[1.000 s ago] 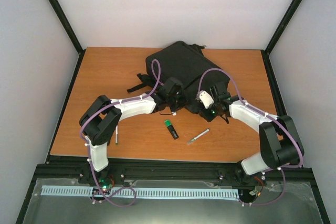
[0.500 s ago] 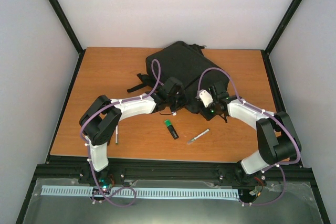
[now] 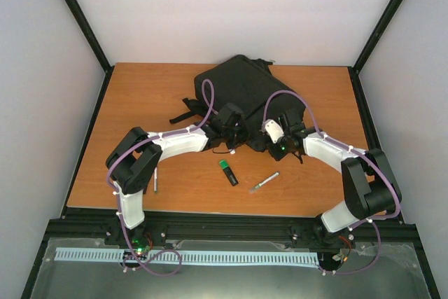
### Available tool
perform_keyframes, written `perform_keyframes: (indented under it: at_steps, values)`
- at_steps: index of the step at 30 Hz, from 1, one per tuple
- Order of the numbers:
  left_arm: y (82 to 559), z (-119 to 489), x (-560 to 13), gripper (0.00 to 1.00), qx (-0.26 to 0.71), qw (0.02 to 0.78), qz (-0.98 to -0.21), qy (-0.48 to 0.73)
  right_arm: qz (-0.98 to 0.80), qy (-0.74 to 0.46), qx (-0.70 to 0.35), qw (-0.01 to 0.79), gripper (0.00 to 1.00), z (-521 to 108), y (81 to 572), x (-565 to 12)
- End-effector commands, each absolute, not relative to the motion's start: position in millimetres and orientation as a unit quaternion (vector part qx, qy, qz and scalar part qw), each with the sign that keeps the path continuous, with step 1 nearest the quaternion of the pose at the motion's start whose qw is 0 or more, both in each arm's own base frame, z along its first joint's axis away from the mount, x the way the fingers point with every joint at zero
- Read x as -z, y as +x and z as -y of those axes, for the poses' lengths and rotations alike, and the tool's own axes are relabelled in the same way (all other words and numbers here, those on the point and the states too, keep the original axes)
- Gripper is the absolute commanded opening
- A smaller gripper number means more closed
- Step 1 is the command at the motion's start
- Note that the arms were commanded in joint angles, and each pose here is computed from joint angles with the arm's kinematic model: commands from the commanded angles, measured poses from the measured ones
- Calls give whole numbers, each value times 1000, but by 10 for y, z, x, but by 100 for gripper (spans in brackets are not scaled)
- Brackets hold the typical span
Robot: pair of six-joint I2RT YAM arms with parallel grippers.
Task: Pack the student bag
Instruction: Zip the student bag at the center of the board.
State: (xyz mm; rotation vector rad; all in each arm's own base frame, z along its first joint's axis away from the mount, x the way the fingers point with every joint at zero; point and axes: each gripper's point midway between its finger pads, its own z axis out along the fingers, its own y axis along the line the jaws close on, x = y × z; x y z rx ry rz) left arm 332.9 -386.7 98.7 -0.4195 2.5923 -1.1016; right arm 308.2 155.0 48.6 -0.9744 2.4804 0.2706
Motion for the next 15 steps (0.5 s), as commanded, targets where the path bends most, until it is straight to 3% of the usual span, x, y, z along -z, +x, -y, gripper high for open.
perform_keyframes:
  at_steps: [1,15]
  values:
    - [3396,4010,-1281,1,414,168,-886,-126,-886,-378,-119,241,3,-1675,3077,-577]
    - [3225,3867,-1088,1,377,168,-909,-61,-890,-422,-86,152,3,-1350,2783,-454]
